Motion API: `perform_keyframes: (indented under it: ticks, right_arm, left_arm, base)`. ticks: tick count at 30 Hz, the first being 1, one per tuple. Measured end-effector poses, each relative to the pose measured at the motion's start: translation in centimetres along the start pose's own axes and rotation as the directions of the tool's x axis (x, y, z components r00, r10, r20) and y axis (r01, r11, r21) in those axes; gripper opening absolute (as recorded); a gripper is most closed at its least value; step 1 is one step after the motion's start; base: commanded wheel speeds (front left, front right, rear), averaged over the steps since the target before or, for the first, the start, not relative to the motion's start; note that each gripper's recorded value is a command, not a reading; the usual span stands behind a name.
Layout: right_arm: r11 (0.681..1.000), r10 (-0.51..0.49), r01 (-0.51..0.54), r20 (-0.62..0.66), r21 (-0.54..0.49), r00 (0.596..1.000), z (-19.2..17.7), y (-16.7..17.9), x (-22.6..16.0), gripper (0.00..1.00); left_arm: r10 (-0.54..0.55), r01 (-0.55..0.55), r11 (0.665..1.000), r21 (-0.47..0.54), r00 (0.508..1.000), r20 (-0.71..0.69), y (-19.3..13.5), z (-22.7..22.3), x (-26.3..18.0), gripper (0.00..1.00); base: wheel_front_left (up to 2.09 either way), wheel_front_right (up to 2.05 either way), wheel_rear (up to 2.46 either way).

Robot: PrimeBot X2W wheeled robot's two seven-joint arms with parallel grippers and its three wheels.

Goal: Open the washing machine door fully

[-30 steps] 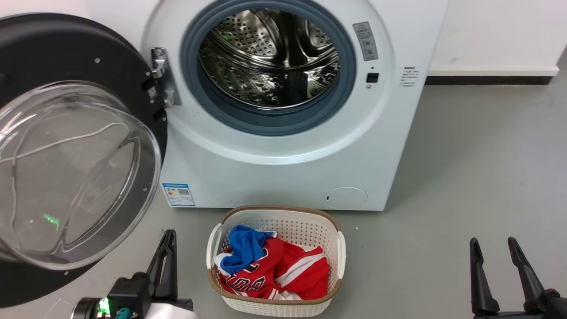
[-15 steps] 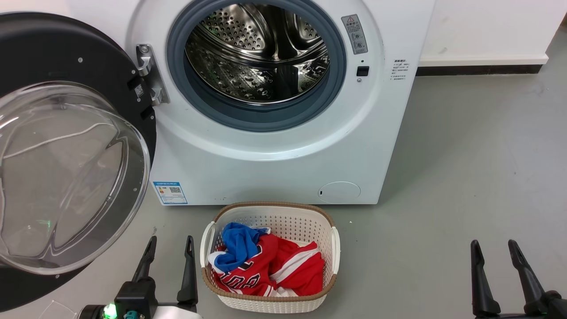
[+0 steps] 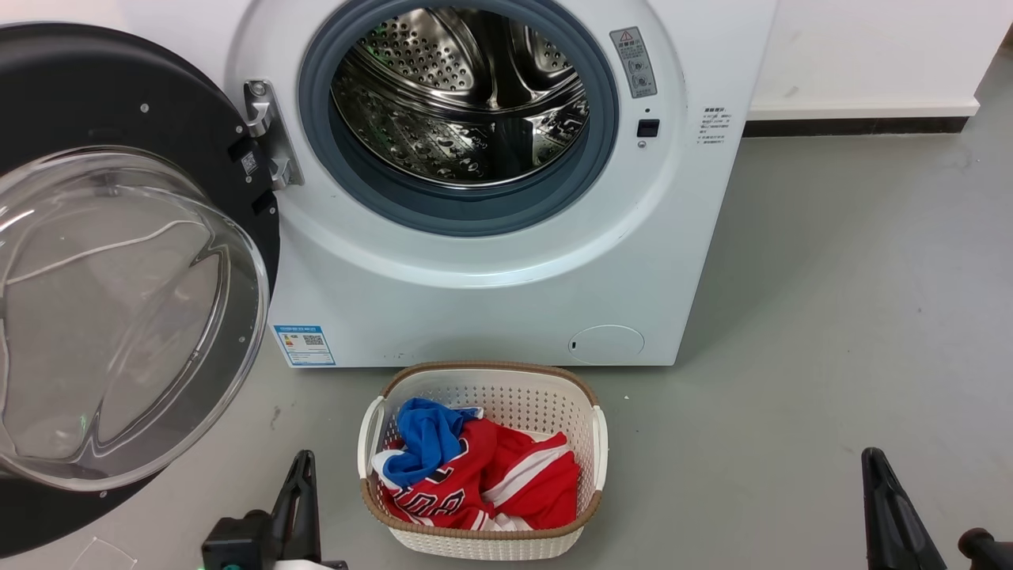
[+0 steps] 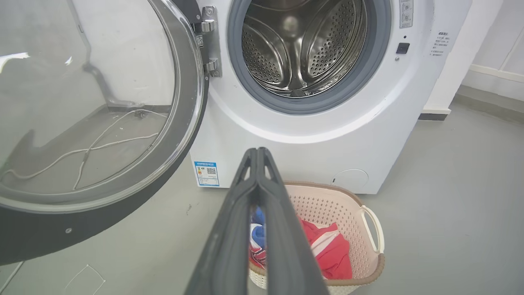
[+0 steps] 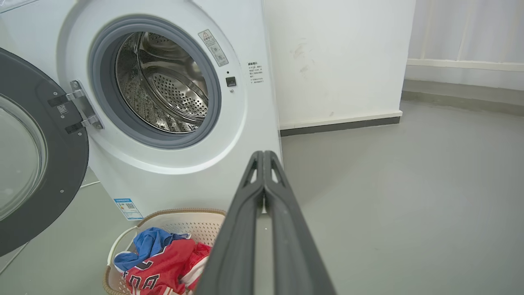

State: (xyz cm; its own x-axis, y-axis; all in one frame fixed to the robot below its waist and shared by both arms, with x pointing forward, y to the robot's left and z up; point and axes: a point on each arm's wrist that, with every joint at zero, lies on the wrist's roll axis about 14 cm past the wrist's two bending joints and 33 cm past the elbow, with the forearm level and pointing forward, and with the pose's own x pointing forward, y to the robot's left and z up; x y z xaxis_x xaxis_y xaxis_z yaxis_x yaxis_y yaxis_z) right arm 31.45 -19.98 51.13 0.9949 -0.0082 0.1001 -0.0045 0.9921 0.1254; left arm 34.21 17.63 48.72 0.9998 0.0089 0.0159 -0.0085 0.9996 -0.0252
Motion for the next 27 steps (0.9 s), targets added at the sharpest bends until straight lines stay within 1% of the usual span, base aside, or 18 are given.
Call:
perform_keyframes:
  ticks: [6,12,18,27]
  right_arm:
    - [0.992,-0.024,0.026,-0.017,0.125,1.000,-0.4,-0.3,0.3,0.00]
    - [0.971,-0.039,0.044,-0.026,0.234,0.999,-0.6,-0.5,0.9,0.00]
    - [0.940,-0.051,0.061,-0.038,0.335,0.998,-0.8,-0.6,1.4,0.00]
    - [0.882,-0.063,0.082,-0.057,0.464,0.996,-1.1,-0.8,2.0,0.00]
  left_arm:
    - [0.028,-0.031,0.992,-0.125,0.999,-0.031,0.6,-0.4,0.1,0.00]
    - [0.045,-0.056,0.969,-0.240,0.998,-0.052,1.0,-0.6,0.5,0.00]
    - [0.055,-0.076,0.935,-0.345,0.996,-0.070,1.3,-0.6,0.8,0.00]
    - [0.060,-0.098,0.870,-0.484,0.994,-0.092,1.6,-0.7,1.3,0.00]
  base:
    - [0.00,0.00,0.00]
    - [0.00,0.00,0.00]
    - [0.00,0.00,0.00]
    - [0.00,0.00,0.00]
